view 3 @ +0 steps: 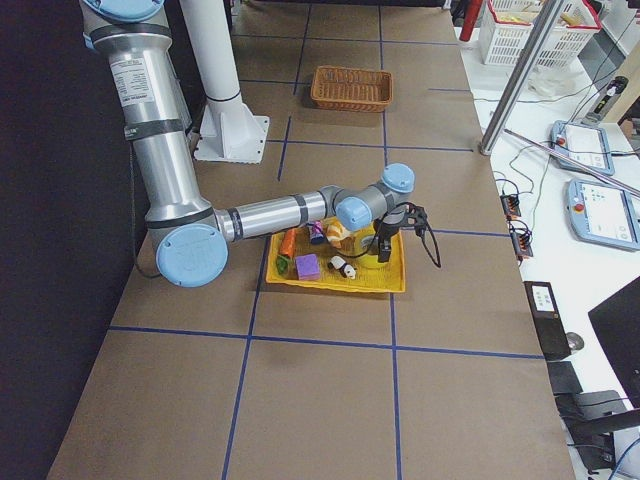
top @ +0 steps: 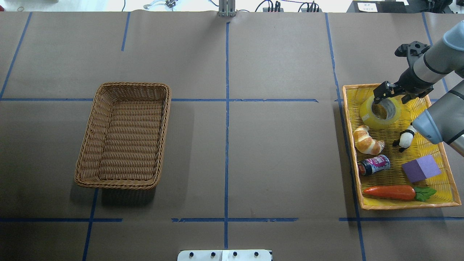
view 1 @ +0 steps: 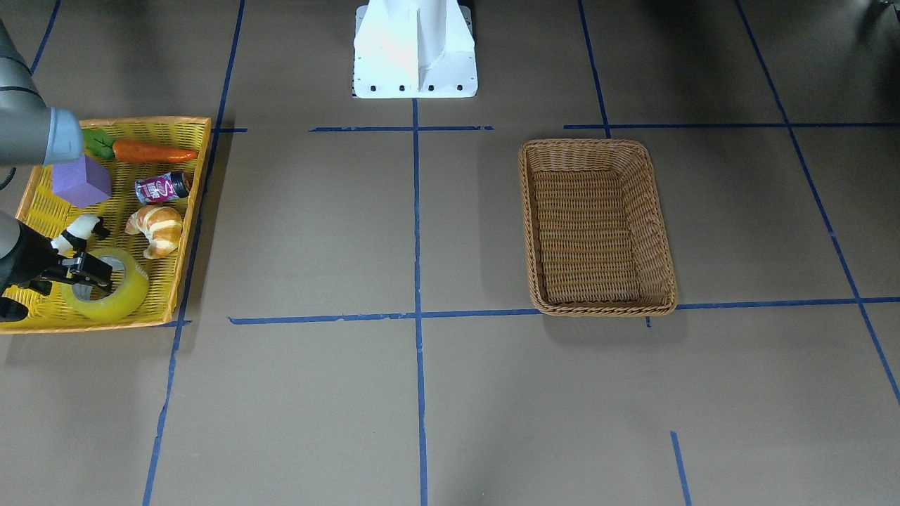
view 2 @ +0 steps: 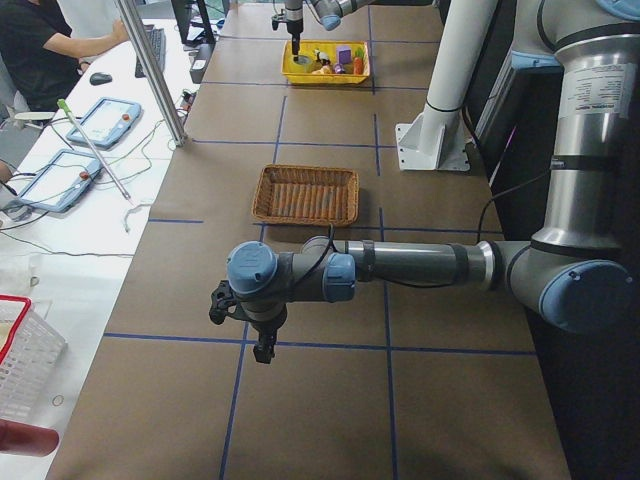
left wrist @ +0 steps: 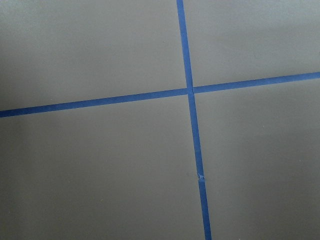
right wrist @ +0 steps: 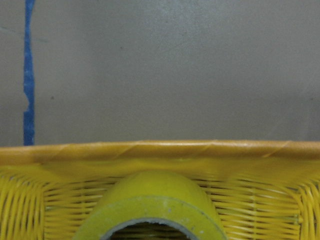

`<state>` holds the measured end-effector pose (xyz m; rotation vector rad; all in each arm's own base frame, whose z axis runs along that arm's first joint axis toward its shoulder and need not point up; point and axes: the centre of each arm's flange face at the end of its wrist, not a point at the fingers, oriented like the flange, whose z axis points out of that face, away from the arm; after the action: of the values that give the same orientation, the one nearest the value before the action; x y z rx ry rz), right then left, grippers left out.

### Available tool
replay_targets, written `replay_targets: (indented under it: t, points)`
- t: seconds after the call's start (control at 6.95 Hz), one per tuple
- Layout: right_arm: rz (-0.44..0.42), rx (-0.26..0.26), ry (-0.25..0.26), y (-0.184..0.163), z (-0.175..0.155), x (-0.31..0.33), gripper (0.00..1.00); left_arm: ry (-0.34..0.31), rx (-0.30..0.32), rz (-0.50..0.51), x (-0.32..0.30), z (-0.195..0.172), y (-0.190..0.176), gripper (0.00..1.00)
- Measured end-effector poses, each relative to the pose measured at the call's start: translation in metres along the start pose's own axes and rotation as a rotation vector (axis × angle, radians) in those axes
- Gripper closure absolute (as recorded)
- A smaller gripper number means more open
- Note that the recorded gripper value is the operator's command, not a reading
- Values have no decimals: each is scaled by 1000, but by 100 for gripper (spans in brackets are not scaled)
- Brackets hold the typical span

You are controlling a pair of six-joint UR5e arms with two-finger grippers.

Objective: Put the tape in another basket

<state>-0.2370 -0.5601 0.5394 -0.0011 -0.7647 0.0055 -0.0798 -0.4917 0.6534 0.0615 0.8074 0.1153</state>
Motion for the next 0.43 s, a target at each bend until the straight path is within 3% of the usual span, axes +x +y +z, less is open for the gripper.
replay_targets:
  t: [0.14,0.29,0.43]
  points:
    - [2,-9,6,2,5,3,10,0,1,1,0,0,0,0]
    - [6,-19,11,4,10,6,53,0,1,1,0,0,0,0]
    - [7,-24,14,4,13,8,85,0,1,1,0,0,0,0]
